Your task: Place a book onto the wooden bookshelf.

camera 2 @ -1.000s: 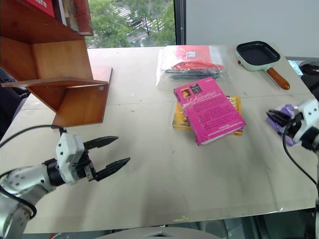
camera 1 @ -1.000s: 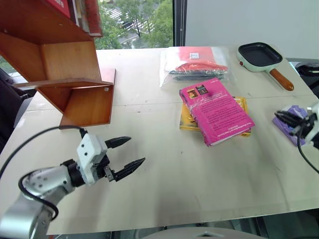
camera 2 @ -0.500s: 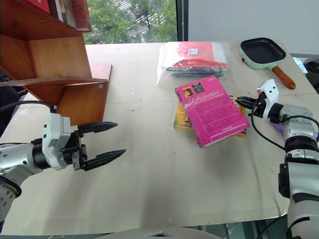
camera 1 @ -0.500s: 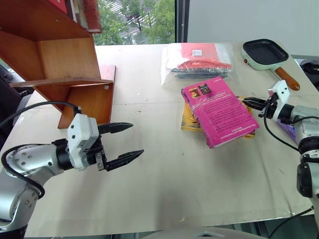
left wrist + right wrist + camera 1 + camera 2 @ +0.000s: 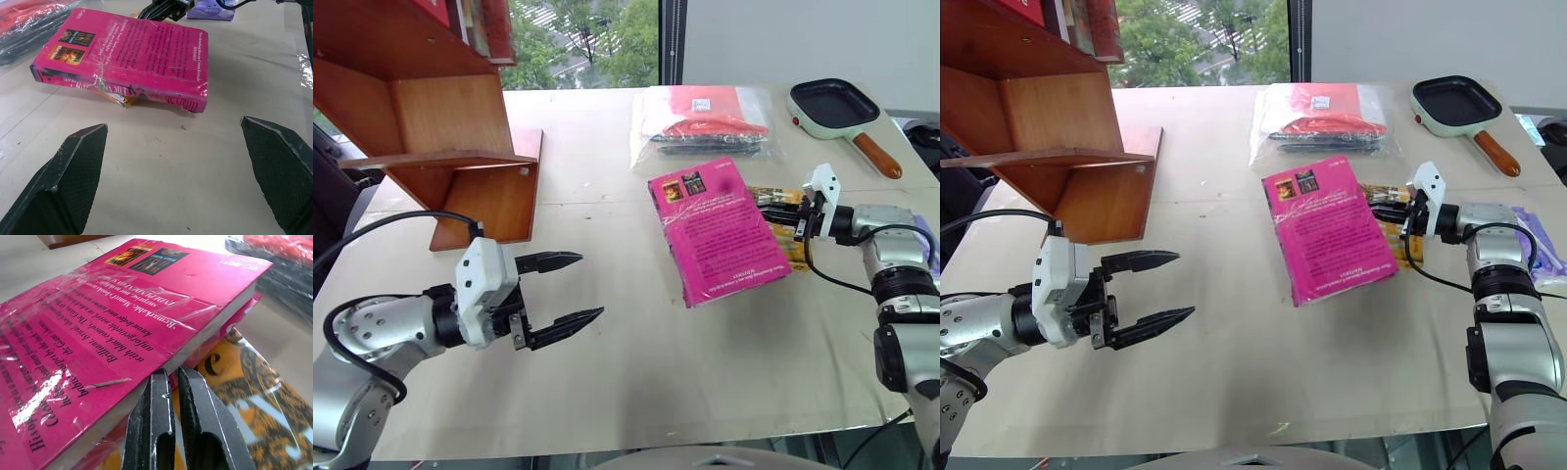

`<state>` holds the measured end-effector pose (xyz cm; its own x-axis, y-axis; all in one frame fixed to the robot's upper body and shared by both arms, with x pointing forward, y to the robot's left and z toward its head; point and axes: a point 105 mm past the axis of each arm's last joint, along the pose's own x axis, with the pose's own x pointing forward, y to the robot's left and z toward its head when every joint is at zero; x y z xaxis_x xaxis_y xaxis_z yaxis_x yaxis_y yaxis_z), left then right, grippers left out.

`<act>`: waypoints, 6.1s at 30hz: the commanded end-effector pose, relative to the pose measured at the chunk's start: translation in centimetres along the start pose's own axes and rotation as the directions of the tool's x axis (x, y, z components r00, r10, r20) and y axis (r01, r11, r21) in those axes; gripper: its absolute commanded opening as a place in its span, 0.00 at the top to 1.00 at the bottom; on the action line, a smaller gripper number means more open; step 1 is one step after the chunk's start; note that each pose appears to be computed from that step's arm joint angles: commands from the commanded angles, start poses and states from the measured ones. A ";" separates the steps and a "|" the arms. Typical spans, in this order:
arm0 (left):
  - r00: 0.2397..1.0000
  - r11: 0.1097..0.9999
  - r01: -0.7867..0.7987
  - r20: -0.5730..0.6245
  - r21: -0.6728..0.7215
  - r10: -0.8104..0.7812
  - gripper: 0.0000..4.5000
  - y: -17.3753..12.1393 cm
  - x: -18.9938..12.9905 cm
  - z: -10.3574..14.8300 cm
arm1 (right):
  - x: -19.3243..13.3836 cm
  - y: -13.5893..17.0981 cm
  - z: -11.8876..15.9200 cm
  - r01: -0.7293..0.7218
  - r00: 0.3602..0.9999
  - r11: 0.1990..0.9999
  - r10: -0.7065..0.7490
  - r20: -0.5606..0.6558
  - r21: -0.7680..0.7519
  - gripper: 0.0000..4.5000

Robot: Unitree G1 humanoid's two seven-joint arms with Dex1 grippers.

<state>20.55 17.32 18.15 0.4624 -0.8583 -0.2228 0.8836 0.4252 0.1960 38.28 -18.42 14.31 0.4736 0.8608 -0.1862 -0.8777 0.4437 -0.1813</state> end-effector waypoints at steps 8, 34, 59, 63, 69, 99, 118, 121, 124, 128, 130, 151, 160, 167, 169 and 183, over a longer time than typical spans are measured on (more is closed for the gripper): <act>0.983 0.970 -0.070 0.149 -0.235 0.107 0.00 -0.4 1.6 0.0 | -1.2 -1.1 1.1 0.091 0.995 0.994 -0.089 0.035 -0.055 0.97; 0.941 0.096 0.329 0.334 -0.940 0.048 0.00 1.7 15.1 -5.5 | -12.2 14.6 7.3 -0.073 0.993 0.997 0.074 -0.088 0.020 0.00; 0.936 0.010 0.309 0.302 -0.951 -0.181 0.40 0.0 22.1 -6.1 | -12.6 15.1 7.8 0.071 0.997 0.997 -0.071 -0.028 0.027 0.00; 0.928 0.004 0.329 0.323 -0.944 -0.188 0.83 -0.4 21.9 -5.7 | -12.4 14.9 7.8 0.072 0.997 0.997 -0.071 -0.024 0.020 0.00; 0.916 0.151 0.396 0.377 -0.906 -0.140 1.00 0.1 19.6 -3.3 | -12.2 14.3 7.6 0.072 0.997 0.997 -0.071 -0.017 0.016 0.00; 0.816 -0.052 -0.259 0.247 0.964 0.523 1.00 5.5 1.0 12.7 | -6.0 5.5 10.0 -0.158 0.934 0.987 0.158 0.320 -0.025 0.00; 0.637 0.005 -0.147 0.091 0.989 0.766 1.00 7.8 -4.9 15.7 | -4.8 5.6 14.3 -0.341 0.734 0.940 0.277 0.620 -0.018 0.00; 0.615 0.044 -0.115 0.036 0.992 0.787 1.00 7.7 -5.8 14.9 | -4.2 5.5 14.6 -0.364 0.719 0.931 0.296 0.629 -0.023 0.00; 0.594 0.077 -0.097 -0.005 0.992 0.805 1.00 7.5 -6.6 14.2 | -3.9 5.4 14.8 -0.381 0.711 0.924 0.314 0.629 -0.031 0.00; 0.560 0.103 -0.081 -0.040 0.991 0.827 1.00 7.6 -7.6 13.6 | -3.6 5.4 14.8 -0.394 0.706 0.918 0.328 0.628 -0.037 0.00; 0.545 0.123 -0.073 -0.064 0.990 0.836 1.00 7.8 -8.2 13.1 | -3.6 5.4 14.9 -0.400 0.702 0.916 0.334 0.629 -0.040 0.00; 0.437 0.413 0.013 -0.376 0.911 0.817 1.00 14.1 -14.8 8.8 | -2.5 5.9 13.7 -0.259 0.789 0.966 0.215 0.576 -0.006 0.00; 0.399 0.444 -0.004 -0.406 0.896 0.822 0.61 16.6 -17.1 6.9 | -2.9 6.2 13.9 -0.232 0.774 0.973 0.194 0.602 -0.015 0.00; 0.347 0.441 -0.072 -0.392 0.895 0.852 0.01 16.4 -19.0 6.0 | -3.0 6.3 13.8 -0.219 0.779 0.976 0.181 0.600 -0.011 0.00; 0.330 0.426 -0.085 -0.378 0.901 0.865 0.01 16.1 -19.6 6.2 | -3.2 6.3 13.6 -0.212 0.785 0.977 0.169 0.596 0.002 0.00; 0.448 0.345 -0.834 0.162 0.431 0.879 0.01 10.0 -20.0 9.0 | -5.8 7.3 9.4 -0.104 0.866 0.988 0.033 0.500 0.113 0.00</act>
<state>19.24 38.63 33.77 0.9684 0.0733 0.2385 -0.2283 0.6456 0.7288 29.19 -17.96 22.74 0.3637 0.8746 0.3208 -0.9226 0.3858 -0.0060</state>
